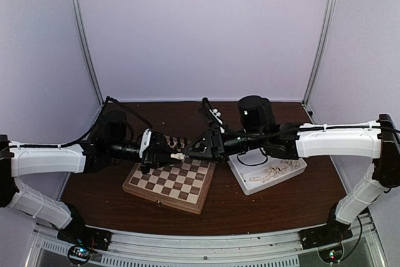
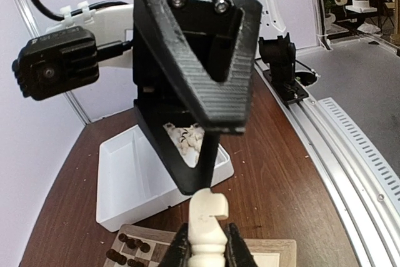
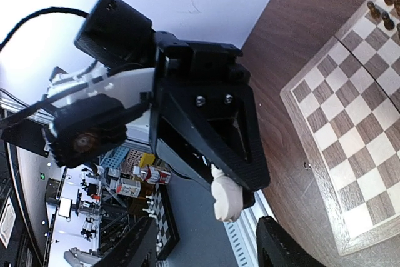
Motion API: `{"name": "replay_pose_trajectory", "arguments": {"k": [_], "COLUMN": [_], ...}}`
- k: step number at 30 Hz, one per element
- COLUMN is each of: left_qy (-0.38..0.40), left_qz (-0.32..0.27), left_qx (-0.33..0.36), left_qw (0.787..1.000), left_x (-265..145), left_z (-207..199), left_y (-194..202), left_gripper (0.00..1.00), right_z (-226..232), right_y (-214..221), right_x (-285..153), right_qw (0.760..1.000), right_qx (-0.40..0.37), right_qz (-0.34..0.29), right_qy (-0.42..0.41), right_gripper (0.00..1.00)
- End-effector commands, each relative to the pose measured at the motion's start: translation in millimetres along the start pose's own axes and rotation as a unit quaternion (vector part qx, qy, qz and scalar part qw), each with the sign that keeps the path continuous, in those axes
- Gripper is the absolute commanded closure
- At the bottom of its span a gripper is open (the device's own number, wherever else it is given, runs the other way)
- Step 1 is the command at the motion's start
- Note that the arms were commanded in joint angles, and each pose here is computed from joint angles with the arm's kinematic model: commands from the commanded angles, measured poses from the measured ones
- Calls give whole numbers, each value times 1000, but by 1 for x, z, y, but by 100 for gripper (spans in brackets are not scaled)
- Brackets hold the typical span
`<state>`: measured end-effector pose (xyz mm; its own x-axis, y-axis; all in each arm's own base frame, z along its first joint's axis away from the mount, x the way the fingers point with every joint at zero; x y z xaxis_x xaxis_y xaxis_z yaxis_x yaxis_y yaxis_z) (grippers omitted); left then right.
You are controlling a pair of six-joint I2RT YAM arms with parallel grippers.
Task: Set up the chess pieces on the board
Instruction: Place the chess piece on the chessboard.
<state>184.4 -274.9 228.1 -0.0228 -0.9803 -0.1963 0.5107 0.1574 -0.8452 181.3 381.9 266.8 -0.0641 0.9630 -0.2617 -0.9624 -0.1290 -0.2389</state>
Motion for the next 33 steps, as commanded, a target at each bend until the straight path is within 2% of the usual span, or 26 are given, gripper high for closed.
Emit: {"name": "replay_pose_trajectory", "arguments": {"k": [1,18,25,33], "left_qy": [-41,-28,-18,-22], "left_qz": [-24,-13,-8,8], "left_qx": [14,20,24,30], "left_qw": [999,999,1000,999], "left_x": [-4,-1,1,2], "left_z": [11,9,8,10], "left_y": [-18,-17,-16,-12], "left_gripper": [91,90,90,88], "right_z": [13,9,10,10], "right_y": [-11,-10,-11,-8], "right_x": [-7,12,15,21], "right_qw": [999,999,999,999], "right_qx": [4,20,26,35], "right_qz": [-52,-28,-24,-9], "right_qy": [-12,-14,-25,-30], "right_gripper": [44,59,70,76]}}
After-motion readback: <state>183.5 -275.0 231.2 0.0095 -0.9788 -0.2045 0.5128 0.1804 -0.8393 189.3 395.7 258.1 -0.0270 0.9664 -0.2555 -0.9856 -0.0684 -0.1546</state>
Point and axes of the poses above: each gripper's point midway between its finger pads, its own x axis out along the fingers, its own z axis along the line the jaws close on, y = z × x, the point moved 6 cm from there along -x, back along the fingers, and after that the axes turned 13 degrees about x, right-handed, at the moved point
